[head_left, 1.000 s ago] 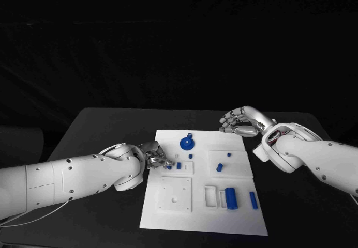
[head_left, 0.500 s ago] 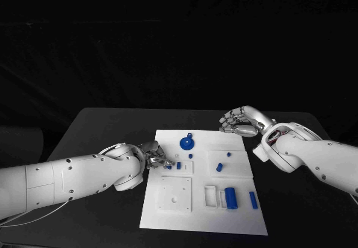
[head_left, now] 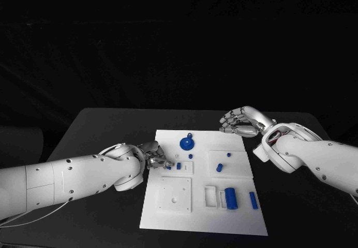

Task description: Assemble the parts on the task board

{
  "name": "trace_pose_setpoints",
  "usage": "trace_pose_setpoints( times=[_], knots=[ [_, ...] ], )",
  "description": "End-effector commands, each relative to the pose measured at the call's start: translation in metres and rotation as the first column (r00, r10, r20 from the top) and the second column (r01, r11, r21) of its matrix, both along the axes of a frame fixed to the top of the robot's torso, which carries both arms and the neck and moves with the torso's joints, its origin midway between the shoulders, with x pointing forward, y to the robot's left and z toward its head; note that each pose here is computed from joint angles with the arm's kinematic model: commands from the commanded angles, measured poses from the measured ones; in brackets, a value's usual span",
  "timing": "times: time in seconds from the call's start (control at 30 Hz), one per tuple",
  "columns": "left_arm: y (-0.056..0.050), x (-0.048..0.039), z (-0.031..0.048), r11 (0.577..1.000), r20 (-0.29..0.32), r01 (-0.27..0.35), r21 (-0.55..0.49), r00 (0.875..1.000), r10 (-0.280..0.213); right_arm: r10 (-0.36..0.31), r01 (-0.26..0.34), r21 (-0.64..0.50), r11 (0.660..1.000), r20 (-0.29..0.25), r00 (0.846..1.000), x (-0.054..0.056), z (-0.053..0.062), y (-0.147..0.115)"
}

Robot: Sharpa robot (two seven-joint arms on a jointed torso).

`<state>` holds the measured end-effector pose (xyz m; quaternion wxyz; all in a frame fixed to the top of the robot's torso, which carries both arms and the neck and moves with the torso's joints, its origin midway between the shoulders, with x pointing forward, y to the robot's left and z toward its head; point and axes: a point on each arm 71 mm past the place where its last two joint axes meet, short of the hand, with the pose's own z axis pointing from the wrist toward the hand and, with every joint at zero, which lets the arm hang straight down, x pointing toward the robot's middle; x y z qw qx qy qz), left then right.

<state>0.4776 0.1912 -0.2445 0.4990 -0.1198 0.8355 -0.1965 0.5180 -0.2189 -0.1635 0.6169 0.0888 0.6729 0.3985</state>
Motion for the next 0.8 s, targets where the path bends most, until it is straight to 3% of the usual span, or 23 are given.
trace_pose_setpoints(
  times=[0.03,0.53,0.8],
  knots=[
    [-0.0026,-0.0001,0.0017,1.0,0.023,0.006,-0.009,1.0,-0.006,0.015,-0.015,0.0,1.0,0.002,1.0,-0.0006,0.0001,0.0011],
    [-0.0053,-0.0032,0.0081,0.999,0.108,0.041,0.005,0.993,-0.041,0.013,-0.013,-0.001,1.0,0.002,1.0,-0.0008,0.0002,-0.0002],
    [-0.0051,-0.0034,0.0089,0.998,0.124,0.052,0.023,0.991,-0.054,0.013,-0.013,-0.001,1.0,0.001,1.0,-0.0007,0.0001,-0.0003]
  ],
)
